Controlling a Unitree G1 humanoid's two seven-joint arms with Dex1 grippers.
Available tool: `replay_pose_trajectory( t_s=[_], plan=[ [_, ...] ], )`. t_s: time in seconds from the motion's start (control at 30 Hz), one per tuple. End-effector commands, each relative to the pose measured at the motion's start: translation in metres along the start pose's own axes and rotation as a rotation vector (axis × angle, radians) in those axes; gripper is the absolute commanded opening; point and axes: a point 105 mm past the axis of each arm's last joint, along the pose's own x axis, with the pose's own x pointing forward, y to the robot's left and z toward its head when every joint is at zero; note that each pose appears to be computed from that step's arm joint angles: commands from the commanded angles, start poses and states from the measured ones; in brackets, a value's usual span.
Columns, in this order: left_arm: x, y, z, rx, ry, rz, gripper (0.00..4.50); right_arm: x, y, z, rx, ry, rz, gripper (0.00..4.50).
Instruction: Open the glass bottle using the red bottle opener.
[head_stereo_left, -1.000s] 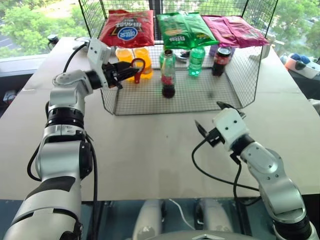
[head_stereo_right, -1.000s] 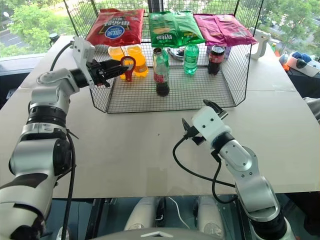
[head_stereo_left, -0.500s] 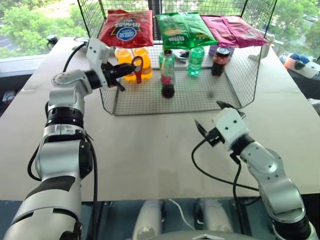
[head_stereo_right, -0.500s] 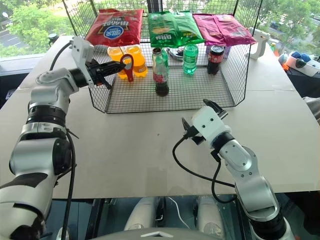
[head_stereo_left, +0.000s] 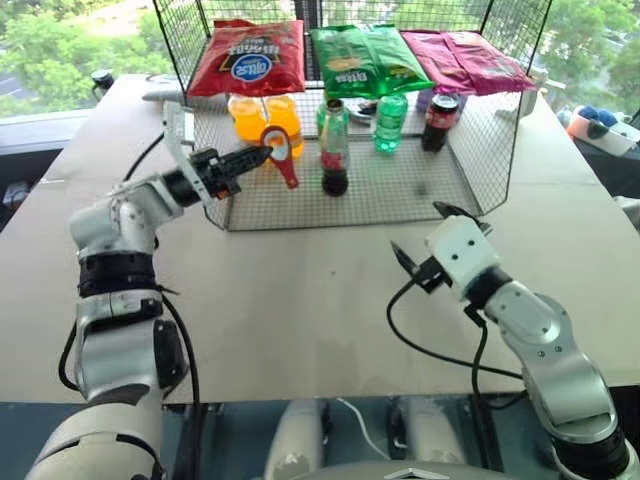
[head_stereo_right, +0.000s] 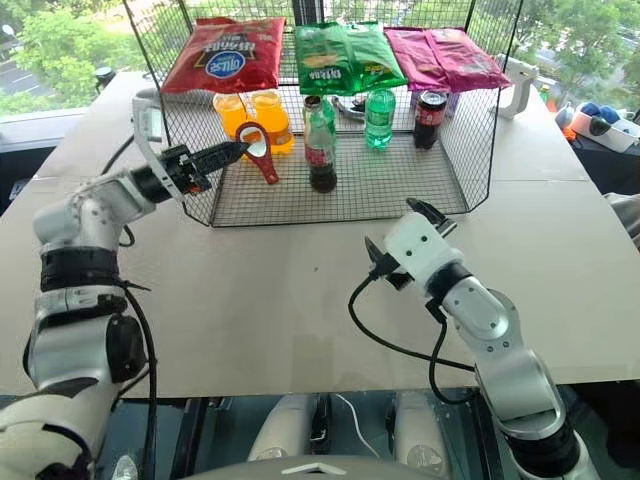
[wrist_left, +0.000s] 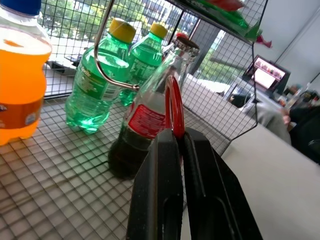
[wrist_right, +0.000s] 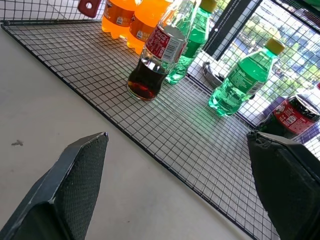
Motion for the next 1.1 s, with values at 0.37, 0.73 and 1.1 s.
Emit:
replay_pose_trajectory(
  t_s=[0.37, 0.73, 1.1],
  plan=[
    [0.050, -0.073, -0.056, -0.542, -0.221, 0.133, 0.04, 0.014, -0.005, 0.014, -0.052, 0.053, 0.014, 4.50],
    [0.065, -0.072, -0.071, -0.766, -0.269, 0.280, 0.04, 0.064, 0.003, 0.012, -0.234, 0.158, 0.066, 4.50],
    [0.074, -0.084, -0.068, -0.848, -0.280, 0.237, 0.00, 0.100, 0.013, 0.027, -0.316, 0.087, 0.062, 3.73]
  ],
)
